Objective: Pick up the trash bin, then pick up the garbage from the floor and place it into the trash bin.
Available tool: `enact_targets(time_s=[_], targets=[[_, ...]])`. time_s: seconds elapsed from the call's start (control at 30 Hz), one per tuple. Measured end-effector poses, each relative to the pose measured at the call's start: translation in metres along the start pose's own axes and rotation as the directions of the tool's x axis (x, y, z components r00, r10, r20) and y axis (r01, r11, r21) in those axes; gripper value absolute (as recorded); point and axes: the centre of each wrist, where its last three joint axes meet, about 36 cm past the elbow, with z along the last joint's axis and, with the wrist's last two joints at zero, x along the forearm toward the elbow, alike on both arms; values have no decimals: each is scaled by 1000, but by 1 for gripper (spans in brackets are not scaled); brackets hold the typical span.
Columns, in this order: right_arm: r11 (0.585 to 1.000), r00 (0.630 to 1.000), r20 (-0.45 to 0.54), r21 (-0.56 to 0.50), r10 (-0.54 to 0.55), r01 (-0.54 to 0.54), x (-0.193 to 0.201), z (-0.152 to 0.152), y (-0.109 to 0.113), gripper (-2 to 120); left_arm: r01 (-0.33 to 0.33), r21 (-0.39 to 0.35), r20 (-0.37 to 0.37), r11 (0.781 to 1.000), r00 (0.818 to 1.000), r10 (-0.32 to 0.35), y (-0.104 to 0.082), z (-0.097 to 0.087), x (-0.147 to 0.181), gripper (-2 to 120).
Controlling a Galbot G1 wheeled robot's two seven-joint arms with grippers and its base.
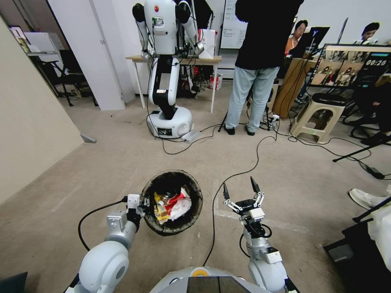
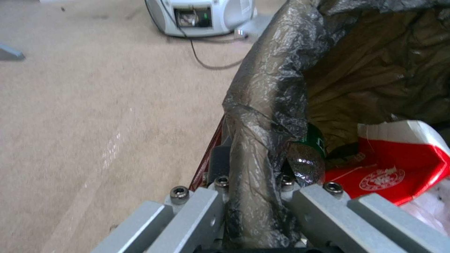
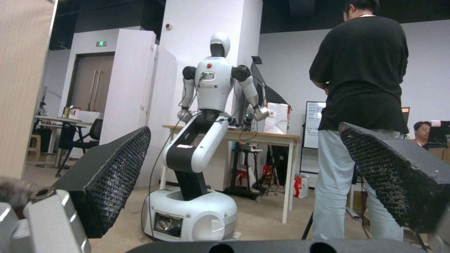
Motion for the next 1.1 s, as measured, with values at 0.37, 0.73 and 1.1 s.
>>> enact_targets(time_s=[0.37,0.73,1.1], targets=[[1000,1000,-22,16,-1,1,8,2,3,100,-10,-8,-19,1000,1000,10,2,2,-4,0],[1000,1000,-26,17,7,-7,12,5,6,100,-116,72,-210,991,969,129,5,0,-7,0],[1000,1000,-20,15,11,-11,11,6,7,100,-141,208,-292,968,936,199,14,14,-24,0]])
